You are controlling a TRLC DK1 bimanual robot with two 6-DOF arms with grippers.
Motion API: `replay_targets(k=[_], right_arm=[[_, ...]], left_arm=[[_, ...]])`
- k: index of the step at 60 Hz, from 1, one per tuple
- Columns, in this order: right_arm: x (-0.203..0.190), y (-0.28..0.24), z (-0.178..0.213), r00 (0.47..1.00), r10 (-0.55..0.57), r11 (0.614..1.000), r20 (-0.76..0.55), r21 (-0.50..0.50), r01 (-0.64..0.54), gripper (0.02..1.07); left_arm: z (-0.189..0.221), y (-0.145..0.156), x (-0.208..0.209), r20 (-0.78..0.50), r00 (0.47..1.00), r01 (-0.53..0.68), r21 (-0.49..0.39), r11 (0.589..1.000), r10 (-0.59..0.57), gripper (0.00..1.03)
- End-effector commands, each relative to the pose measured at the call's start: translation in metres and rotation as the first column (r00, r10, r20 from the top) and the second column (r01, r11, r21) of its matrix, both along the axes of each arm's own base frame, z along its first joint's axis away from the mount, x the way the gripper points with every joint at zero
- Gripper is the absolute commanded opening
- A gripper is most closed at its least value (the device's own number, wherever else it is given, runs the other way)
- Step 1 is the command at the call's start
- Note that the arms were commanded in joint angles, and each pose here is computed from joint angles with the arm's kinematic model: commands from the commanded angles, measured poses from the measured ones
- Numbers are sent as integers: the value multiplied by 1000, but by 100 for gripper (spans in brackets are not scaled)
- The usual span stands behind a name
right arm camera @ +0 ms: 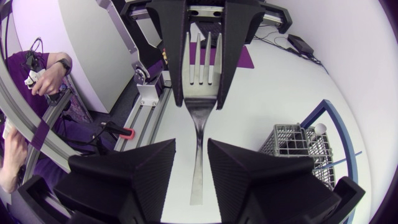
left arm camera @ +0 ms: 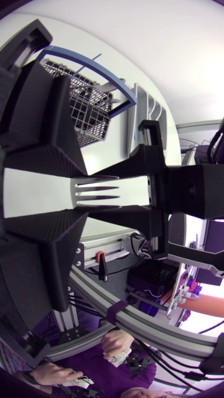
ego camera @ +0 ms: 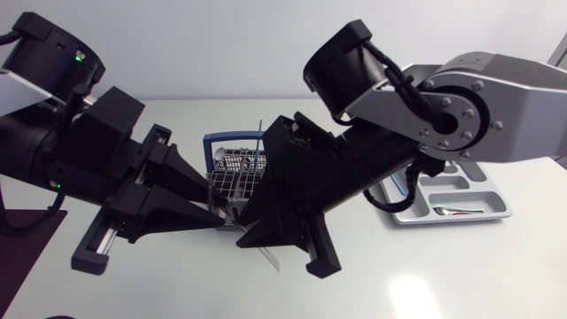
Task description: Unload the cutlery basket into the drawer organizer.
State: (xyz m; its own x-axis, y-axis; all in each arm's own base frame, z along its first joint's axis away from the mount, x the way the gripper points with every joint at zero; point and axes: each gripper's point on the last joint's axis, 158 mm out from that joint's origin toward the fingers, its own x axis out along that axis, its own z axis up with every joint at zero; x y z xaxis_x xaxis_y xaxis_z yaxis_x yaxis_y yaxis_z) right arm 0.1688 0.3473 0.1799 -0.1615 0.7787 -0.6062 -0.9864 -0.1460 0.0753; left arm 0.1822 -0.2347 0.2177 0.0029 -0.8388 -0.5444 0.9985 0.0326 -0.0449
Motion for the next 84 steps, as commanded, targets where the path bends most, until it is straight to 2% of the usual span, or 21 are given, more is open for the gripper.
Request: replay_targets(k=[1,12,26,38,53,57,60,75,81,84], right_arm=[[-1,6,4,1000,6,1000,-22,5,-6,30],[0,7,5,1000,-2,1000,-30,4,2,27],[-3,6,2,999,4,1000,-52,-8,-4,12],[-6,5,2,998,12,1000,-66,-12,-12,7],[-8,2,3,998,9,1000,-65,-10,-10,7],[-8,2,3,998,10,1000,-64,-9,-11,7],[-9,2,2,998,12,1000,-65,-10,-12,7],[-11,-3,-5,997,8,1000,-73,-22,-10,7],[-11,-6,-6,997,3,1000,-74,-24,-5,7],[-10,-9,-6,997,-4,1000,-74,-26,2,7]], left_arm=[[1,-1,-6,-7,1000,24,-15,1000,-24,6],[2,-1,-6,-6,1000,23,-16,1000,-23,6],[5,-3,-7,-2,1000,29,-20,999,-29,6],[8,-3,-7,-2,1000,28,-22,999,-28,6],[12,-5,-7,-1,1000,27,-28,999,-27,7],[13,-5,-6,-2,1000,22,-30,999,-22,16],[14,-4,-5,-3,1000,18,-31,999,-18,26],[17,-3,5,4,1000,-18,-45,999,18,83],[20,-2,11,2,999,-47,-57,997,47,96],[23,-2,14,1,998,-60,-64,996,60,97]])
